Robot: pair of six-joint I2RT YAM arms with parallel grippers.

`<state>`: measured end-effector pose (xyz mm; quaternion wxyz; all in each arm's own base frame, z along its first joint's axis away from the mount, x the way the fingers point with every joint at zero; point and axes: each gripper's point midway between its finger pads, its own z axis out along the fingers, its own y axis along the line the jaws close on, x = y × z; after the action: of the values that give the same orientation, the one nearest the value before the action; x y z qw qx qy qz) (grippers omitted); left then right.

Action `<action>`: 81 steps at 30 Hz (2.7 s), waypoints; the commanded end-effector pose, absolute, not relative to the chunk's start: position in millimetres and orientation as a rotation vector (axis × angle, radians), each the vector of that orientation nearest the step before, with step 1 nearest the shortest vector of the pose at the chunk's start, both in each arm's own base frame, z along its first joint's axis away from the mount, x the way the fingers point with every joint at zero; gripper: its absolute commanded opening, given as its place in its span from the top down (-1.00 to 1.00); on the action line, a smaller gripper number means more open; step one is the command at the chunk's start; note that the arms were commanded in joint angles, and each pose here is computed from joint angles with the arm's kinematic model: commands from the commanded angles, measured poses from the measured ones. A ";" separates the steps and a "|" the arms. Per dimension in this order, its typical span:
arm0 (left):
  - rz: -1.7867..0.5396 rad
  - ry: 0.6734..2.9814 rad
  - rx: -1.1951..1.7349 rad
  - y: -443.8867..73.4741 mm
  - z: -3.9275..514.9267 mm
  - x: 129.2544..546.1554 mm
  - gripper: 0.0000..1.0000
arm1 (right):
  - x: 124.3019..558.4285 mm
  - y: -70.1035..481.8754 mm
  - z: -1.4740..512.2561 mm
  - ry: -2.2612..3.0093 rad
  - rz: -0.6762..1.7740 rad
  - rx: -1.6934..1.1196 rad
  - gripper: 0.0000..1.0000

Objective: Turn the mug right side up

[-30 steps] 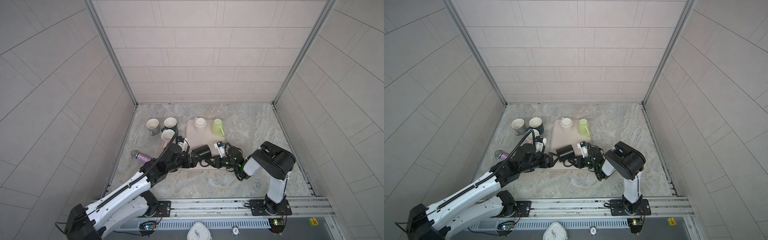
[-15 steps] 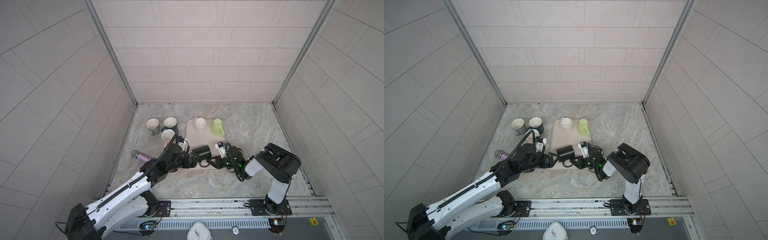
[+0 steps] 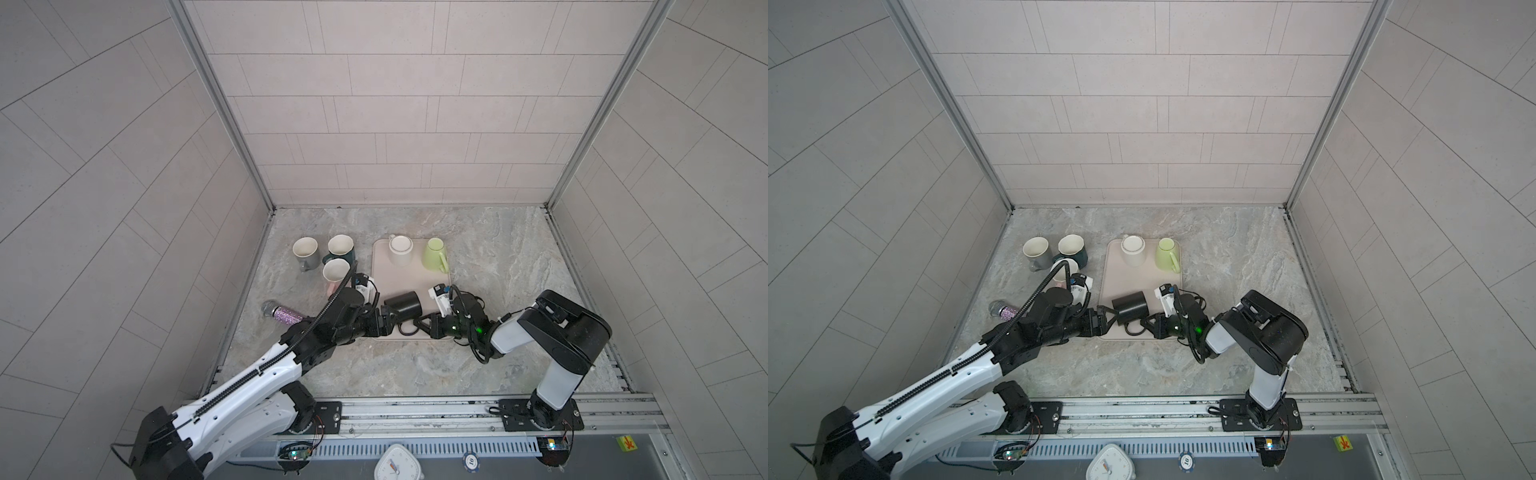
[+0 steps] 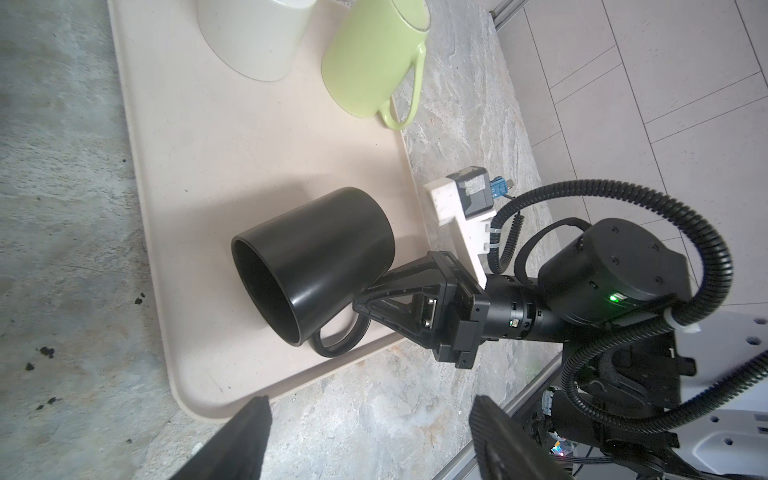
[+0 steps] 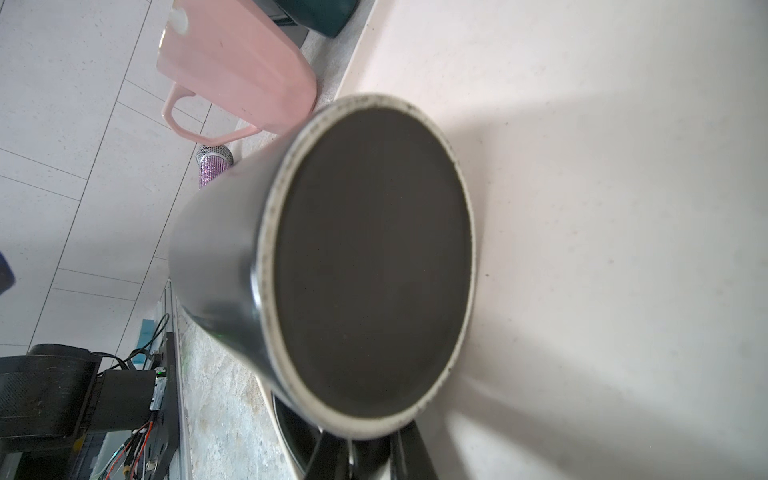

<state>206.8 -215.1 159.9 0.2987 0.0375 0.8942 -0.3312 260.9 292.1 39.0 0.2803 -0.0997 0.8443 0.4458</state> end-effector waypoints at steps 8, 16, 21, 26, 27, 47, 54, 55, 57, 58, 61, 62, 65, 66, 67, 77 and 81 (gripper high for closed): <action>-0.829 2.397 0.094 -208.5 148.9 207.0 -0.62 | 272.0 303.0 81.4 2.185 1.173 -0.287 1.00; -0.786 2.413 0.076 -202.3 144.4 207.2 -0.62 | 276.6 300.6 100.3 2.158 1.128 -0.257 1.00; -0.770 2.414 0.045 -199.5 144.7 209.0 -0.62 | 282.0 294.2 115.2 2.138 1.073 -0.214 1.00; -0.780 2.428 -0.016 -202.2 143.8 213.4 -0.57 | 286.7 283.3 126.4 2.136 0.990 -0.165 1.00; -0.784 2.435 -0.014 -204.3 143.5 214.1 -0.56 | 287.3 281.6 127.9 2.133 0.981 -0.158 1.00; -0.794 2.307 -0.123 -208.3 172.3 240.3 -0.48 | 272.8 269.2 111.5 2.293 0.938 -0.138 0.22; -0.835 2.326 -0.050 -218.2 172.3 236.4 -0.51 | 257.2 275.4 103.7 2.234 1.027 -0.321 -0.02; -0.850 2.329 -0.029 -220.4 172.0 234.3 -0.52 | 255.7 278.4 102.4 2.229 1.034 -0.363 -0.02; -0.860 2.342 0.002 -222.0 169.9 230.0 -0.55 | 253.6 282.0 95.7 2.252 1.032 -0.412 -0.04; -0.859 2.346 0.018 -221.9 169.0 228.2 -0.56 | 253.2 283.7 91.3 2.265 1.029 -0.430 -0.06; -0.839 2.351 0.035 -217.4 164.4 224.5 -0.59 | 255.3 284.9 78.8 2.283 1.009 -0.447 -0.10; -0.829 2.348 0.035 -215.5 163.9 224.5 -0.60 | 257.9 284.7 76.7 2.283 0.994 -0.447 -0.14; -0.799 2.337 0.069 -212.9 166.9 225.2 -0.64 | 262.1 280.9 68.7 2.298 0.934 -0.450 -0.29; -0.789 2.333 0.078 -212.3 169.3 226.2 -0.64 | 263.0 280.2 67.8 2.294 0.925 -0.453 -0.33; -0.778 2.339 0.086 -211.9 169.4 226.2 -0.64 | 263.2 279.9 66.6 2.291 0.919 -0.459 -0.36; -0.806 2.338 0.075 -215.3 170.1 226.1 -0.65 | 261.9 301.8 70.3 2.226 1.050 -0.517 -0.43; -0.818 2.350 0.059 -214.5 164.2 223.6 -0.65 | 264.0 304.9 64.4 2.221 1.068 -0.505 -0.43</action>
<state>224.9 -214.8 163.7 0.3209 0.0257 0.8964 -0.3047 259.1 294.8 53.0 0.2915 -0.1841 0.8567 0.3836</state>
